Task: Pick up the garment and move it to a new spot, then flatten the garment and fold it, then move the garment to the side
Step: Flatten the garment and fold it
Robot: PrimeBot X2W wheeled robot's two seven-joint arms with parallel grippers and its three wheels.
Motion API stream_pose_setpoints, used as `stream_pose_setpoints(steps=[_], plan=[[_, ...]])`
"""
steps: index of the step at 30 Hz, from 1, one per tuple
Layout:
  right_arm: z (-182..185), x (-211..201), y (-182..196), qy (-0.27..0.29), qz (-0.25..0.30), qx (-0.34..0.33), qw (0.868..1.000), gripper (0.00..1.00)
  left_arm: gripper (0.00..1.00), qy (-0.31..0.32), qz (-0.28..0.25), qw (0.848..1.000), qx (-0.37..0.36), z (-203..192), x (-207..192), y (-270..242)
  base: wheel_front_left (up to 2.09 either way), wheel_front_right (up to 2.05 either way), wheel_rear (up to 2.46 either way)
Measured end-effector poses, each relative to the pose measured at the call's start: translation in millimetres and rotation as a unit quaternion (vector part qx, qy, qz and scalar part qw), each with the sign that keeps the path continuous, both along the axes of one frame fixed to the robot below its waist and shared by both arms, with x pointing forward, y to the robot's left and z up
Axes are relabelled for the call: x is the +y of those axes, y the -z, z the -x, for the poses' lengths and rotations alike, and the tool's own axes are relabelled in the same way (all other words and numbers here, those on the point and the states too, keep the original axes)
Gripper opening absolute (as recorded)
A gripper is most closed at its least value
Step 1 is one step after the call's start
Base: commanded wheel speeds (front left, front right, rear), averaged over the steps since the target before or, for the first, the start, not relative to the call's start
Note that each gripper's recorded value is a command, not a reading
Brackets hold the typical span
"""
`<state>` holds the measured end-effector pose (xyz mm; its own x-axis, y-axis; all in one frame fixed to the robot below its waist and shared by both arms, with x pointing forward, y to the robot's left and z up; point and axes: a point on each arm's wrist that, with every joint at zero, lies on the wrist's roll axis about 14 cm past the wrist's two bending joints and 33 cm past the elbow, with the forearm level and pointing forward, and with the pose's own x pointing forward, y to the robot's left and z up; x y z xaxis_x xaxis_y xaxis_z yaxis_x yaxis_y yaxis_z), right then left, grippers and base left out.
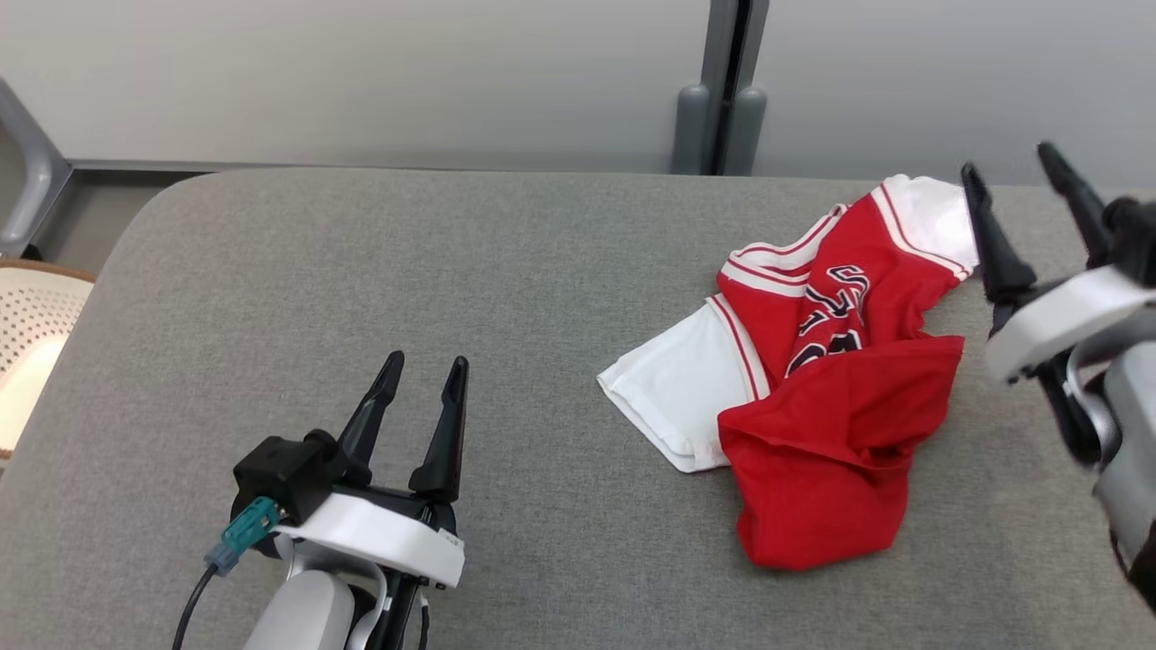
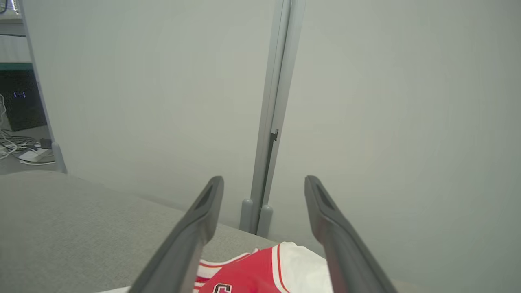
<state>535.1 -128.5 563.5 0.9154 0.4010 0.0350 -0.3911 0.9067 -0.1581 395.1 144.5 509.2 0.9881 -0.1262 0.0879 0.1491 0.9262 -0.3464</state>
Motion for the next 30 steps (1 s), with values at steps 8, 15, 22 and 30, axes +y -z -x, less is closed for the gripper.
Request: stream_pose_setpoints(steps=[8,15,22,30], plan=[[79,-15,36,0.032,-0.057,0.009,0.998,1.00,1.00,0.010,0.006,1.000,-0.001,9,-9,1,0.00,0.00,0.00],[128,-11,69,0.055,-0.072,0.033,0.995,1.00,1.00,0.020,0.009,1.000,0.015,15,-16,12,0.00,0.00,0.00],[132,16,70,0.011,-0.045,0.030,0.998,1.00,1.00,0.026,0.009,0.999,0.020,17,-20,15,0.00,0.00,0.00],[140,82,97,-0.118,0.034,0.094,0.988,1.00,1.00,0.018,0.013,0.999,0.027,18,-15,18,0.00,0.00,0.00]])
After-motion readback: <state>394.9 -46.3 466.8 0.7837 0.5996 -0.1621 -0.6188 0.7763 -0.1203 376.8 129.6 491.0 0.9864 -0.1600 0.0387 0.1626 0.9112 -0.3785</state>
